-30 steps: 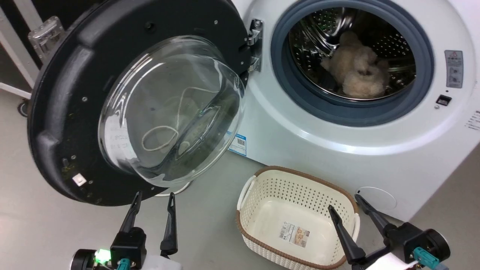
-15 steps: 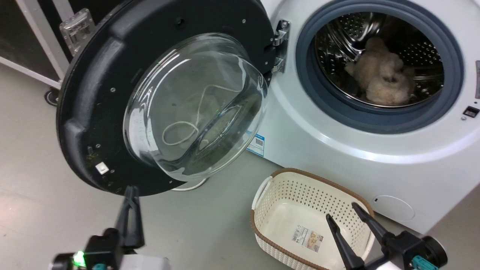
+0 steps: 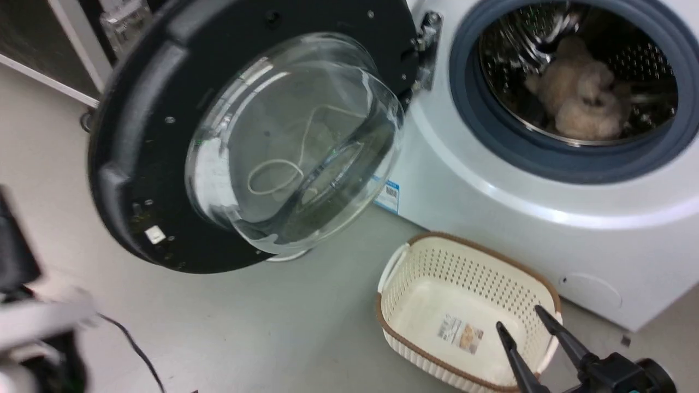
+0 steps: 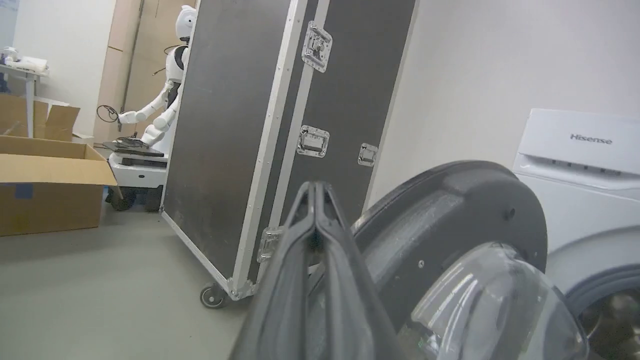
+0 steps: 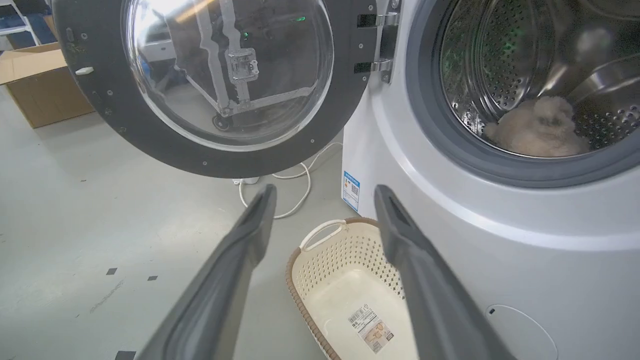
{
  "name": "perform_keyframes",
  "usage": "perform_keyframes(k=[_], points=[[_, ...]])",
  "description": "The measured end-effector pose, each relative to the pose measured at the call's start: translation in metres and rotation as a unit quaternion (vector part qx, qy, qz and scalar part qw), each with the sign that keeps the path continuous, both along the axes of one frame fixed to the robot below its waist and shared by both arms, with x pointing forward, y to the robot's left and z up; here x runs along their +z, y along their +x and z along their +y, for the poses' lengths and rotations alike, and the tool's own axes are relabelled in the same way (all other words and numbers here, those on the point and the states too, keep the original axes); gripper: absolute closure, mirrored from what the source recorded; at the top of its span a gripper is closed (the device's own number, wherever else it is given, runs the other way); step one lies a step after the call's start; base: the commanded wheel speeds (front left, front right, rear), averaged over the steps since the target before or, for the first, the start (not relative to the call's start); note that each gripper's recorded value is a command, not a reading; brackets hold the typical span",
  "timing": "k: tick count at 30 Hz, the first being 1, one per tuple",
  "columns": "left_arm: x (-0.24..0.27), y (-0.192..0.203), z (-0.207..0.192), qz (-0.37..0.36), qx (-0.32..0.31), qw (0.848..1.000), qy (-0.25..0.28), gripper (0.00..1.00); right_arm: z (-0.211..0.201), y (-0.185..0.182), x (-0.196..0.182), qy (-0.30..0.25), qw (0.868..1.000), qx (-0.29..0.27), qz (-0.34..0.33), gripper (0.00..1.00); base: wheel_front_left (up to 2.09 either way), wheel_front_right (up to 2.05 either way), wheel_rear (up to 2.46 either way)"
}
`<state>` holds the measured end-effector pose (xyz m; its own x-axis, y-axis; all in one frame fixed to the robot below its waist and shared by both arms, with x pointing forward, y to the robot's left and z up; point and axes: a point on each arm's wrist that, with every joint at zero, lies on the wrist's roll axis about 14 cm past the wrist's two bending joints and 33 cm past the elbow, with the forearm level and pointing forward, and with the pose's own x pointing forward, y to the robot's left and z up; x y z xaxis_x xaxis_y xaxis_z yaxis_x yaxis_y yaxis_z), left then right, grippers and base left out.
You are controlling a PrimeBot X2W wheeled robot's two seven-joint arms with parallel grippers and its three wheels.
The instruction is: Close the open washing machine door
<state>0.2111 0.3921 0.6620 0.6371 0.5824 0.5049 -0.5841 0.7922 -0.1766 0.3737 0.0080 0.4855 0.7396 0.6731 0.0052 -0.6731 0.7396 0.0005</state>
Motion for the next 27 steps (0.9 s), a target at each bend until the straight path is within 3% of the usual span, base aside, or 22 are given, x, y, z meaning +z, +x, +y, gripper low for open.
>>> perform_keyframes(k=[6,11,15,16,18,19,25,26,27], points=[[-0.003,0.023,0.066,-0.031,-0.019,0.989,-0.141,1.00,-0.016,0.007,-0.012,-0.008,1.000,-0.010,0.009,0.00,0.00,0.00,0.00],[-0.029,0.054,0.098,-0.031,-0.058,0.952,-0.299,1.00,-0.025,0.009,-0.020,-0.010,1.000,-0.014,0.018,0.00,0.00,0.00,0.00],[-0.061,0.082,0.099,-0.020,-0.100,0.899,-0.426,1.00,-0.034,0.012,-0.023,-0.011,0.999,-0.024,0.021,0.00,0.00,0.00,0.00],[-0.080,0.100,0.096,-0.016,-0.131,0.851,-0.508,1.00,-0.043,0.015,-0.028,-0.012,0.999,-0.034,0.027,0.00,0.00,0.00,0.00],[-0.084,0.105,0.092,-0.006,-0.143,0.842,-0.520,1.00,-0.045,0.016,-0.029,-0.012,0.999,-0.036,0.029,0.00,0.00,0.00,0.00],[-0.089,0.112,0.086,0.013,-0.162,0.830,-0.533,1.00,-0.049,0.016,-0.031,-0.013,0.999,-0.041,0.032,0.00,0.00,0.00,0.00],[-0.096,0.110,0.070,0.062,-0.206,0.815,-0.538,1.00,-0.057,0.016,-0.029,-0.015,0.998,-0.054,0.030,0.00,0.00,0.00,0.00],[-0.102,0.104,0.052,0.082,-0.243,0.798,-0.546,1.00,-0.059,0.015,-0.023,-0.012,0.998,-0.060,0.023,0.00,0.00,0.00,0.00],[-0.104,0.101,0.045,0.087,-0.256,0.791,-0.549,1.00,-0.059,0.015,-0.021,-0.011,0.998,-0.063,0.021,0.00,0.00,0.00,0.00]])
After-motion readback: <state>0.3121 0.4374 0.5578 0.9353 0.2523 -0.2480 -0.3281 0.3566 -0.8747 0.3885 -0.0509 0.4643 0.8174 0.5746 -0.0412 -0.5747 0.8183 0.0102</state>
